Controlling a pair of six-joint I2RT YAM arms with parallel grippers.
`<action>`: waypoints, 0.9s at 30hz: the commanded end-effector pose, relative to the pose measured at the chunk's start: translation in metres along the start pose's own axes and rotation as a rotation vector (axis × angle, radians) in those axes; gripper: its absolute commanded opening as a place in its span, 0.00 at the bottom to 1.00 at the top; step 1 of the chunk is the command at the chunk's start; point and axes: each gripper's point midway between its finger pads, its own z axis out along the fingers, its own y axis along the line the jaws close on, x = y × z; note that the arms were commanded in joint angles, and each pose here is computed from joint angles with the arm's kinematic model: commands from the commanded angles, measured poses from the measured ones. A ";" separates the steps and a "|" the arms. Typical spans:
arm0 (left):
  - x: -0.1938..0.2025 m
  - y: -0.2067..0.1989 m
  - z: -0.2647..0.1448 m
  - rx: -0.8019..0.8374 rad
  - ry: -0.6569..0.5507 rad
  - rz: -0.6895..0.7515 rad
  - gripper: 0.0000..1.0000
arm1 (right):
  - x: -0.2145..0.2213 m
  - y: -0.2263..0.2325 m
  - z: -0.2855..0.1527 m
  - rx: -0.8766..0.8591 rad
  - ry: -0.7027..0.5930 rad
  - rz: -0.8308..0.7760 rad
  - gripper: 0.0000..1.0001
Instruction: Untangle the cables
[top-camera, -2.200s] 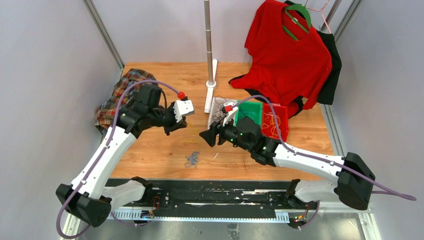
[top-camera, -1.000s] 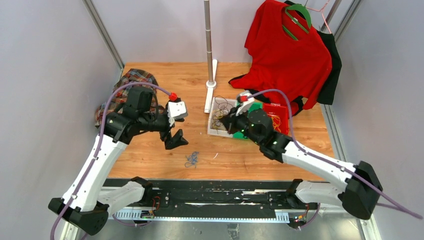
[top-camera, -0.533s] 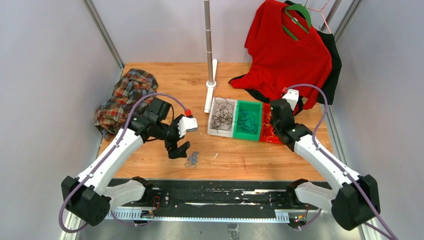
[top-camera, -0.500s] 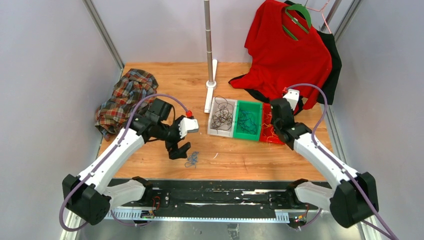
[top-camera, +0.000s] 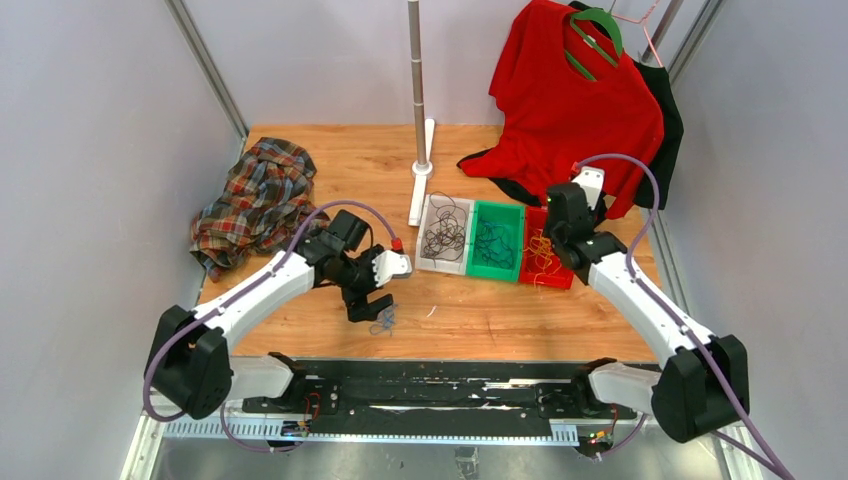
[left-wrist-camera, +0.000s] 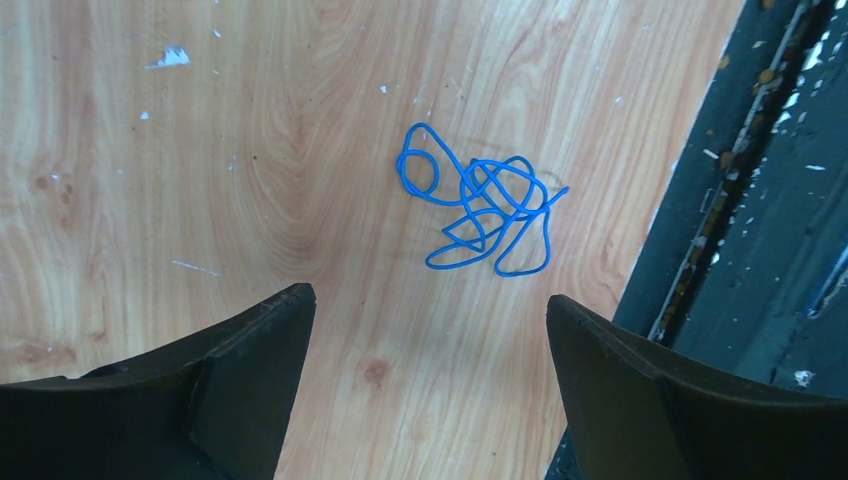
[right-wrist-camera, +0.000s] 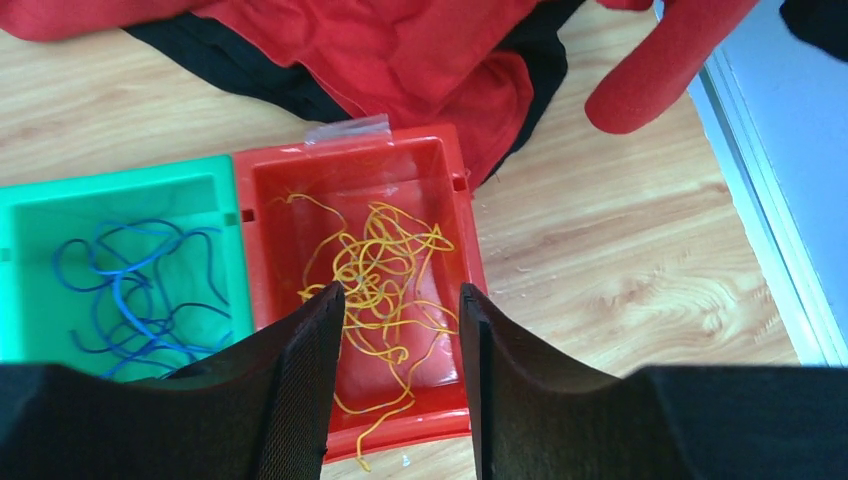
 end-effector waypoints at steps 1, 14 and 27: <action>0.003 0.010 0.015 -0.025 0.013 0.039 0.88 | -0.027 0.008 -0.016 -0.089 -0.050 0.051 0.47; -0.001 0.009 0.051 0.034 0.018 0.053 0.69 | -0.003 0.060 -0.048 -0.395 0.018 0.113 0.47; -0.039 -0.005 -0.007 0.022 -0.064 0.090 0.02 | 0.002 0.144 -0.117 -0.855 -0.067 0.048 0.46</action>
